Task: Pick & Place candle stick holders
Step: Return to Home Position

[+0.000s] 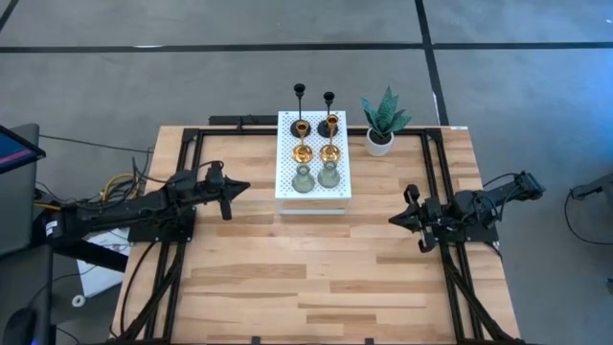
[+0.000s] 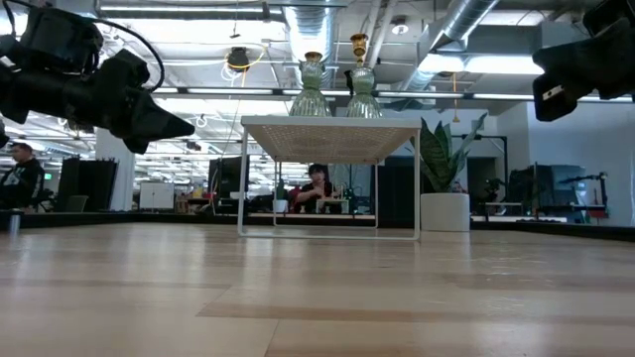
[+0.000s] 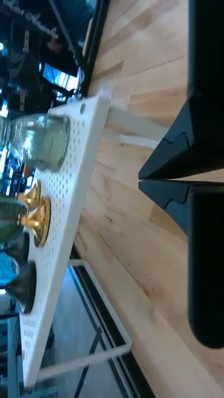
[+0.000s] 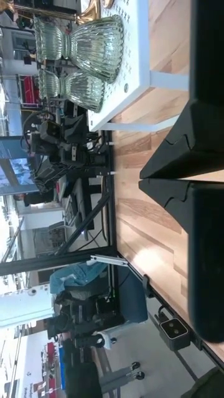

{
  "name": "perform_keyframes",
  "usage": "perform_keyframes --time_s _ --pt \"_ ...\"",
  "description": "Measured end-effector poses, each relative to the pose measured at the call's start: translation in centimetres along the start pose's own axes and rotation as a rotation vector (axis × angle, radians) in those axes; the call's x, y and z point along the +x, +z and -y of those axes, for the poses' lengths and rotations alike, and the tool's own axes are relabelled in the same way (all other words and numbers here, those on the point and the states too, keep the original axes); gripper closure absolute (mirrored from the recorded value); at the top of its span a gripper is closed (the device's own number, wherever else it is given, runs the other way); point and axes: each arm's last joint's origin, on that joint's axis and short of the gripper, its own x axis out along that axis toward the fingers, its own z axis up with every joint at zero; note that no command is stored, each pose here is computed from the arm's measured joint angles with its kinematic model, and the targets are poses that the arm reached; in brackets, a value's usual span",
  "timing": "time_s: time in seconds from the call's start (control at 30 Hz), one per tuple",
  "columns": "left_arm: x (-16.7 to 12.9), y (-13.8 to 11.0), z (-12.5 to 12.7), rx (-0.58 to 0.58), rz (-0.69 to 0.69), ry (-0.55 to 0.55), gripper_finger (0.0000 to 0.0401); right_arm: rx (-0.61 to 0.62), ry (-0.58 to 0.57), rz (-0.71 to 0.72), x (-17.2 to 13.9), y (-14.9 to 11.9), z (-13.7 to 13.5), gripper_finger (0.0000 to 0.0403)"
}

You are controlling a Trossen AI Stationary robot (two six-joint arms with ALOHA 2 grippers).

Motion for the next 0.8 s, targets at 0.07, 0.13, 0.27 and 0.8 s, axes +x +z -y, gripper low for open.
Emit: perform_keyframes --time_s 0.07,0.13,0.27,0.8 --pt "0.0 0.0 0.5 0.0 -0.002 -0.038 0.0389 0.001 0.0 0.0 0.0 0.0 0.0 0.0403" --pt "-0.1 0.0 1.1 -0.001 0.001 -0.093 0.0389 0.001 0.0 0.0 0.0 0.0 0.0 0.0403" --pt "-0.3 0.0 2.3 -0.003 0.007 -0.197 0.0389 0.0 0.0 0.0 0.0 0.0 0.0 0.0403" --pt "-1.4 1.3 3.1 -0.014 0.14 -0.291 0.0389 -0.006 0.0 -0.001 0.0 0.0 0.0 0.0403"
